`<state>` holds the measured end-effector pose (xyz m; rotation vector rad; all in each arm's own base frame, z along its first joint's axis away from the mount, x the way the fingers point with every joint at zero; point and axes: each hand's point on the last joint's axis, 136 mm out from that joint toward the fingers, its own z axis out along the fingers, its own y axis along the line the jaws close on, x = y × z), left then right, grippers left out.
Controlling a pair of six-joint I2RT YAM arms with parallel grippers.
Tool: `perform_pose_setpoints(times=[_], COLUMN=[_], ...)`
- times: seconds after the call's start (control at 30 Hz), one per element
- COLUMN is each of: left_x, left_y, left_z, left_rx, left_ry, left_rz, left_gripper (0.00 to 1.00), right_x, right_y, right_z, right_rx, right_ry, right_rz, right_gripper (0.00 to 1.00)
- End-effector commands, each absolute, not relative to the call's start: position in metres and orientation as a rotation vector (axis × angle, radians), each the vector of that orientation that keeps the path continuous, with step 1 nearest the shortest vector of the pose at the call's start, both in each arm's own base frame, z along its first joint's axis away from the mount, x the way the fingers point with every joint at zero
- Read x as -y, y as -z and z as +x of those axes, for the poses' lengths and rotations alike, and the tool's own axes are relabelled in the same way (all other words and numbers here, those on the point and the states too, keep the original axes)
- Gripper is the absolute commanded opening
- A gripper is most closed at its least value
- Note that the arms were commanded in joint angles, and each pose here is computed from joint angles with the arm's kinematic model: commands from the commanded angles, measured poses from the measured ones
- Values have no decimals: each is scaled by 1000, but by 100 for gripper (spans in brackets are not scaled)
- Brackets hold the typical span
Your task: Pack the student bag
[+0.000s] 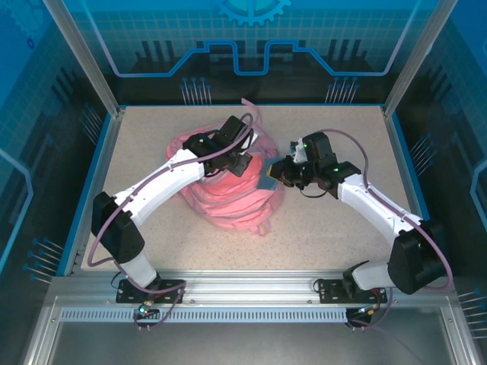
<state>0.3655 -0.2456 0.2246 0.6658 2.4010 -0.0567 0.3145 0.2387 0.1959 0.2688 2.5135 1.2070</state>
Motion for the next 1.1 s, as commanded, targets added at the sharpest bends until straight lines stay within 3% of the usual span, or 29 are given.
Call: perform_pose_setpoints(times=[0.0,0.27,0.33,0.43,0.5,0.67,0.77,1.07], left_x=[273,285,284,281,278,273,274,282], left_y=[-283,-297,-299,-300,-297,-292,-291,-287], left_z=[381,390,392,393,393,397,397,394], left_rx=[-2261,-2256,-2262,-2271,-2286,-2310,-2313,-2326], left_ry=[260,333,338,346,357,401,437,499], left_rz=[523,460,441,425,414,372,364,377], left_gripper=[8,7,7,7,7,8,8,8], right_x=[-261,-287,-298,-303,-296,-268,-260,-288], right_y=[-210,-185,-182,-184,-184,-178,-172,-154], right_z=[323,352,360,363,359,343,334,342], right_rx=[-2436,-2493,-2504,-2512,-2522,-2566,-2587,-2672], right_ry=[-1331,-1328,-1354,-1359,-1299,-1168,-1139,-1119], right_rz=[266,435,445,430,421,455,466,424], right_gripper=[13,17,24,45,51,48,41,24])
